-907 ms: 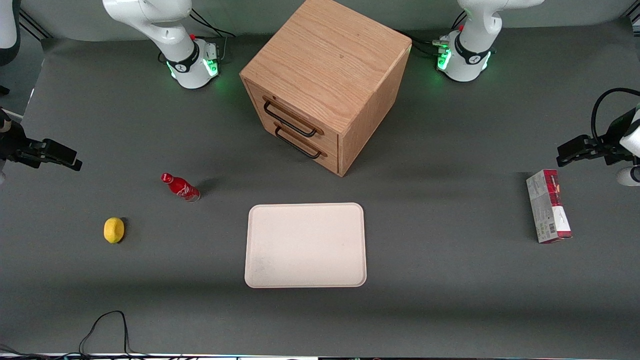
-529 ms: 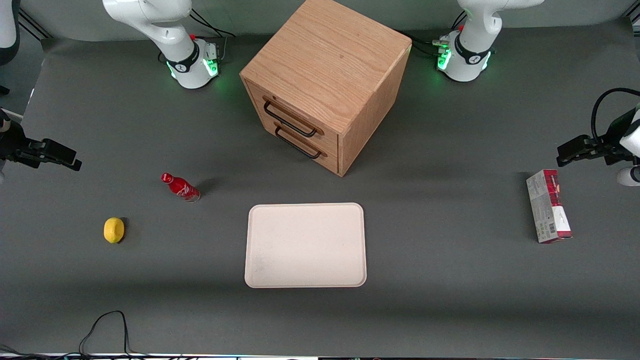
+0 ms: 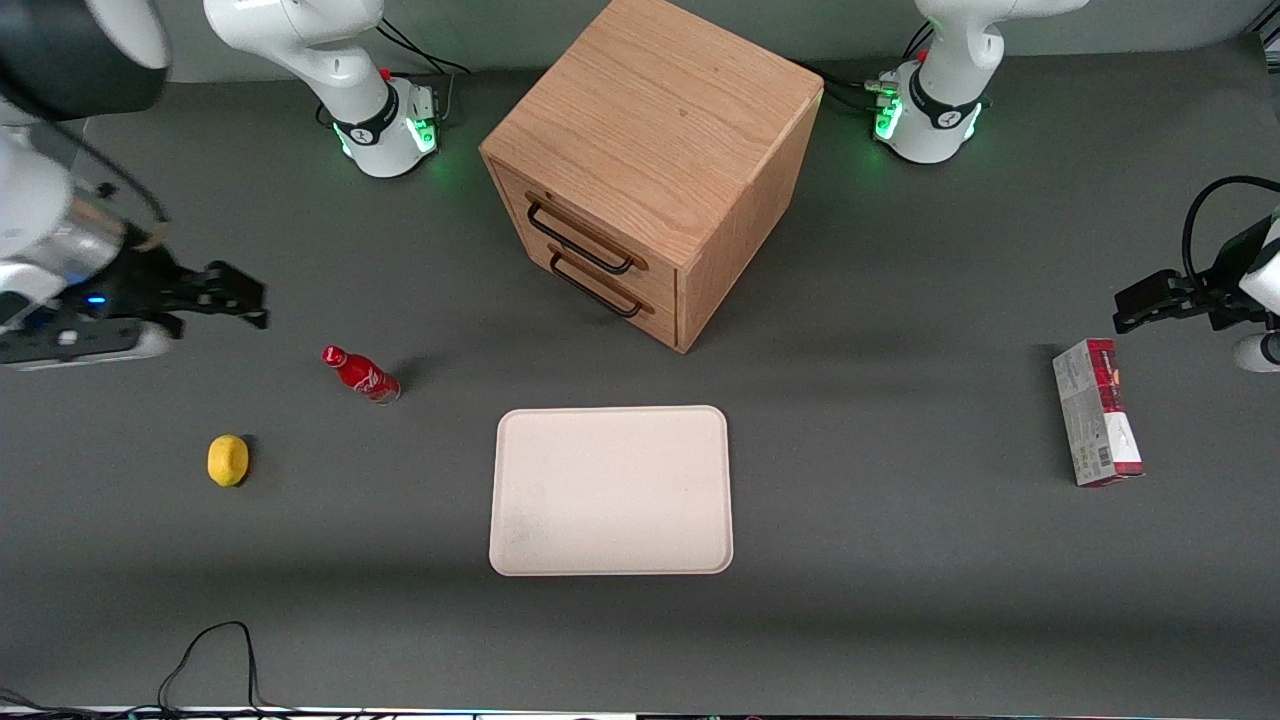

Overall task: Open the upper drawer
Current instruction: 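Move the right gripper toward the upper drawer's black handle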

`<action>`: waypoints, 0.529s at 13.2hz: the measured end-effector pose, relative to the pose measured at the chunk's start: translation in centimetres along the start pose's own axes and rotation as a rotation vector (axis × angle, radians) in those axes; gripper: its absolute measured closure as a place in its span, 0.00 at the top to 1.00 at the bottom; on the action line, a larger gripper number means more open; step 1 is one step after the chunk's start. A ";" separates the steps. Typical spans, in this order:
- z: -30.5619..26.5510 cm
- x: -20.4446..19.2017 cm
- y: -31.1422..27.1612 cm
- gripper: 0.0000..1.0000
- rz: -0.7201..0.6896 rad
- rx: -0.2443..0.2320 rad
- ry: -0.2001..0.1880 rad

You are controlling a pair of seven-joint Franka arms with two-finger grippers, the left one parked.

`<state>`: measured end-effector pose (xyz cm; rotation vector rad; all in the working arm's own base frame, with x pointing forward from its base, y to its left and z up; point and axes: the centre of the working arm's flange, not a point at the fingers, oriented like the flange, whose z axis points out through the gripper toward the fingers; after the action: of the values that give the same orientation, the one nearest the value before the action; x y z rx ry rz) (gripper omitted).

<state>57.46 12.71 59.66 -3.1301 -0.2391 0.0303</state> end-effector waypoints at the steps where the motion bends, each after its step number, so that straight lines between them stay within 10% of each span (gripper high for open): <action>1: 0.6 0.0 -3.4 1.00 -0.056 -0.002 -0.007; 7: 2.6 -3.8 -20.7 1.00 -0.515 -0.012 -0.030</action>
<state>50.51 32.56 57.25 -2.9737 -1.0313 0.0738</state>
